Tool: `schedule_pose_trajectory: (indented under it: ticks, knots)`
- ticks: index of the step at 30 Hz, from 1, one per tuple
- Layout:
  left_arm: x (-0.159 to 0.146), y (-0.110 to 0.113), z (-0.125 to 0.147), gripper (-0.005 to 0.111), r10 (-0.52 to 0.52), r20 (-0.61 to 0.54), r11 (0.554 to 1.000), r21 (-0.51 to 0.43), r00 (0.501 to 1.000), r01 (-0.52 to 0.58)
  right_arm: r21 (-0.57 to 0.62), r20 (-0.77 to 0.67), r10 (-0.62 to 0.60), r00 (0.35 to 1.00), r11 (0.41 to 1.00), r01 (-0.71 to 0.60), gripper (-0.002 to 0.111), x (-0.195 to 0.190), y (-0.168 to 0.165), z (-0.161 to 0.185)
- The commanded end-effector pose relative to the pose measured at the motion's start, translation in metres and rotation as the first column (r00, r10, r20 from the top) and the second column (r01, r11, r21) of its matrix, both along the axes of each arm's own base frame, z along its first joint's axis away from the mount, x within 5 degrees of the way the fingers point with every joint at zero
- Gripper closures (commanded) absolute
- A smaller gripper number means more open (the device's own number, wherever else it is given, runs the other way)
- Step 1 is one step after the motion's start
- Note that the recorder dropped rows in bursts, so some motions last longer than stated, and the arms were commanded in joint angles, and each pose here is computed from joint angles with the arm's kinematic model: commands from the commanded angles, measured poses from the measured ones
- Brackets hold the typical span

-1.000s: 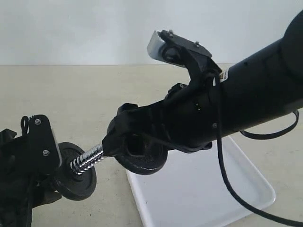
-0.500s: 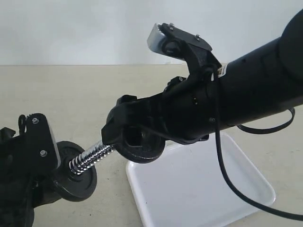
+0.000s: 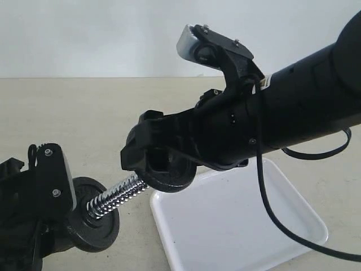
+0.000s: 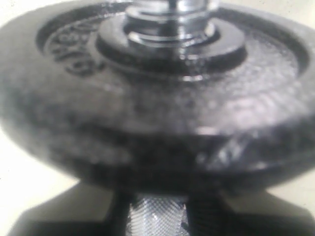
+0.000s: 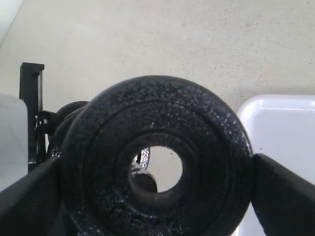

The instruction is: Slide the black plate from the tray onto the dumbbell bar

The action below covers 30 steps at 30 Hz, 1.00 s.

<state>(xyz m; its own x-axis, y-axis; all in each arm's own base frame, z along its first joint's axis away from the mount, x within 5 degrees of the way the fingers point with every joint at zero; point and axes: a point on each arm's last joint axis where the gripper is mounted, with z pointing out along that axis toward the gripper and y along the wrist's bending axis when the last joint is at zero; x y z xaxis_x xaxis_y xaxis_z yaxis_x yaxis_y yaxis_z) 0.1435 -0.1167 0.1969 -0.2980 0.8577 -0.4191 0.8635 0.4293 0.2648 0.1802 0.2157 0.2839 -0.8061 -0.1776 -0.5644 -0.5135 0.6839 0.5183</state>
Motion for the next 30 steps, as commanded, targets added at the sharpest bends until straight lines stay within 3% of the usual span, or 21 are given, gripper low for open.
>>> schedule_pose_trajectory:
  ticks: [1,18,25,27,30]
  knots:
    - [0.024,-0.029,0.056,0.102,0.066,0.423,0.898,-0.419,0.904,0.130,0.032,-0.014,-0.005,1.000,0.999,0.005,0.108,-0.002,0.000,0.005]
    - [0.025,-0.033,0.062,0.102,0.119,0.411,0.845,-0.520,0.904,0.124,0.032,-0.022,0.033,0.999,0.999,-0.033,0.108,-0.005,0.001,0.005]
    - [0.020,-0.040,0.070,0.102,0.078,0.438,0.779,-0.588,0.896,0.220,0.029,-0.003,0.040,0.999,0.999,-0.040,0.108,-0.004,0.001,0.005]
    - [0.019,-0.041,0.069,0.102,0.066,0.430,0.783,-0.582,0.901,0.220,0.032,0.018,0.035,0.999,0.999,-0.035,0.108,-0.003,0.001,0.006]
    - [0.021,-0.037,0.062,0.102,0.075,0.394,0.827,-0.537,0.916,0.163,0.039,0.049,0.020,0.999,0.999,-0.022,0.108,0.000,0.001,0.007]
